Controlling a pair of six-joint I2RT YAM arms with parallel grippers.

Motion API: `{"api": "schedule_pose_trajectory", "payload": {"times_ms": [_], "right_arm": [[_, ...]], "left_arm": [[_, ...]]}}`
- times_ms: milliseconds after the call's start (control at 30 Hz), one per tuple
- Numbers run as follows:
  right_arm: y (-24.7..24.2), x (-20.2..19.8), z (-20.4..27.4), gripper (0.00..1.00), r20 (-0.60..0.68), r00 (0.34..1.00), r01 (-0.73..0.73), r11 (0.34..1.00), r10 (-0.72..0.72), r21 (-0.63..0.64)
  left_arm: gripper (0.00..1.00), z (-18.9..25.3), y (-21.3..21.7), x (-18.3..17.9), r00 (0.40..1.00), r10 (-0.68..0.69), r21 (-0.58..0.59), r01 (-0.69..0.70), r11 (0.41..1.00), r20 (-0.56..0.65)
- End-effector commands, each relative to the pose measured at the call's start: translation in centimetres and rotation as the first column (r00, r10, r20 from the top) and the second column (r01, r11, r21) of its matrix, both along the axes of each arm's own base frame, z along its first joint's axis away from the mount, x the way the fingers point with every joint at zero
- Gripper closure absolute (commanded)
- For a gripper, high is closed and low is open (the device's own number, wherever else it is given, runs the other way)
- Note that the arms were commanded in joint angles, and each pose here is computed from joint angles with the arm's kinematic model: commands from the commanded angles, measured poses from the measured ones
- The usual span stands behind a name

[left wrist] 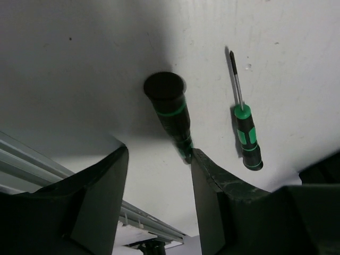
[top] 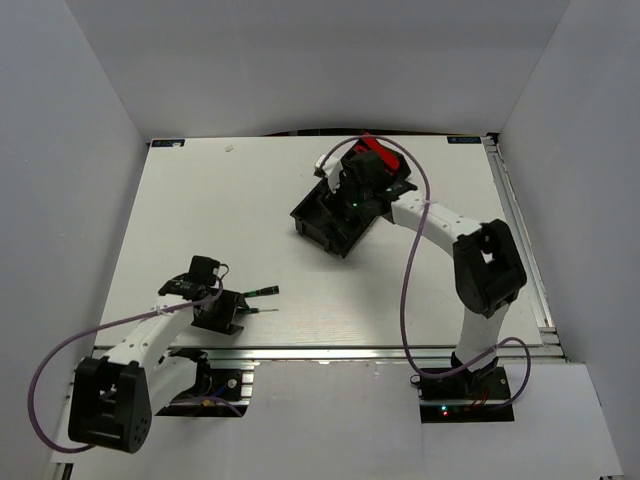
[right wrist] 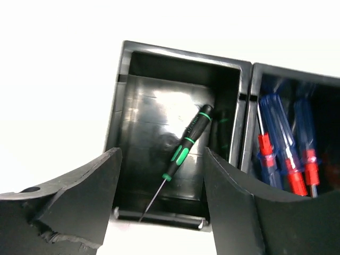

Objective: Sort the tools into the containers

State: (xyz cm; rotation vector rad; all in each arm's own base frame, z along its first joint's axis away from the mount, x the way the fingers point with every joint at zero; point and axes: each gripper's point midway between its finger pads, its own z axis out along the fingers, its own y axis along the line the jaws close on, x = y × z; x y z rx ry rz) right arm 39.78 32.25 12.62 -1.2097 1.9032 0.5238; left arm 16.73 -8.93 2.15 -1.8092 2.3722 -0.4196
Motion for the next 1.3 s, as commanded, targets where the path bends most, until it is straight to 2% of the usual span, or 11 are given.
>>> {"api": "schedule_pose_trajectory", "payload": {"times_ms": [0, 267, 433, 567, 733, 933, 1033, 1100, 1167, 1200, 1267], "right_arm": [[0.8, -2.1, 6.9, 0.30, 0.102, 0.977, -0.197, 0.975, 0.186, 0.107], [0.3, -5.0, 9.2, 0.25, 0.105, 0.950, -0.309, 0.936, 0.294, 0.169], [0.0, -5.7, 9.3, 0.24, 0.103, 0.947, -0.319, 0.931, 0.305, 0.177], [-0.3, -5.7, 9.9, 0.24, 0.110, 0.947, -0.318, 0.929, 0.302, 0.190], [-0.6, -5.5, 10.5, 0.24, 0.119, 0.949, -0.313, 0.927, 0.293, 0.208], [-0.9, -5.3, 11.1, 0.24, 0.124, 0.949, -0.313, 0.923, 0.291, 0.225], [-1.4, -4.9, 11.5, 0.24, 0.131, 0.949, -0.310, 0.922, 0.286, 0.232], [-2.0, -4.5, 11.7, 0.24, 0.137, 0.950, -0.305, 0.923, 0.279, 0.234], [-2.4, -4.4, 11.9, 0.24, 0.139, 0.951, -0.301, 0.923, 0.275, 0.238], [-2.9, -4.1, 12.1, 0.24, 0.143, 0.955, -0.290, 0.927, 0.261, 0.239], [-3.4, -3.9, 12.3, 0.24, 0.149, 0.957, -0.280, 0.930, 0.250, 0.239]], "left_arm": [[0.40, -0.3, 0.4, 0.7, 1.000, -0.003, 0.037, 0.004, 0.999, -0.017], [0.51, -1.8, 0.6, 1.5, 0.996, -0.024, 0.071, 0.031, 0.997, -0.087], [0.80, -2.1, 0.3, 1.1, 0.991, -0.052, 0.059, 0.059, 0.997, -0.121], [0.95, -1.6, 0.0, 0.1, 0.990, -0.043, 0.032, 0.047, 0.998, -0.137], [1.00, 0.4, 0.2, -0.5, 0.994, -0.028, 0.031, 0.032, 0.999, -0.105], [1.00, 7.2, -1.6, 5.0, 0.974, -0.134, -0.011, 0.138, 0.990, 0.180], [1.00, 11.0, -4.8, 9.0, 0.873, -0.269, -0.066, 0.322, 0.944, 0.407], [1.00, 12.9, -6.5, 12.0, 0.799, -0.288, -0.082, 0.385, 0.919, 0.528], [1.00, 14.3, -8.5, 13.3, 0.736, -0.322, -0.098, 0.465, 0.880, 0.595], [1.00, 16.3, -9.5, 14.9, 0.674, -0.330, -0.073, 0.496, 0.865, 0.661], [1.00, 16.1, -11.8, 16.2, 0.641, -0.366, -0.082, 0.557, 0.826, 0.675]]}}
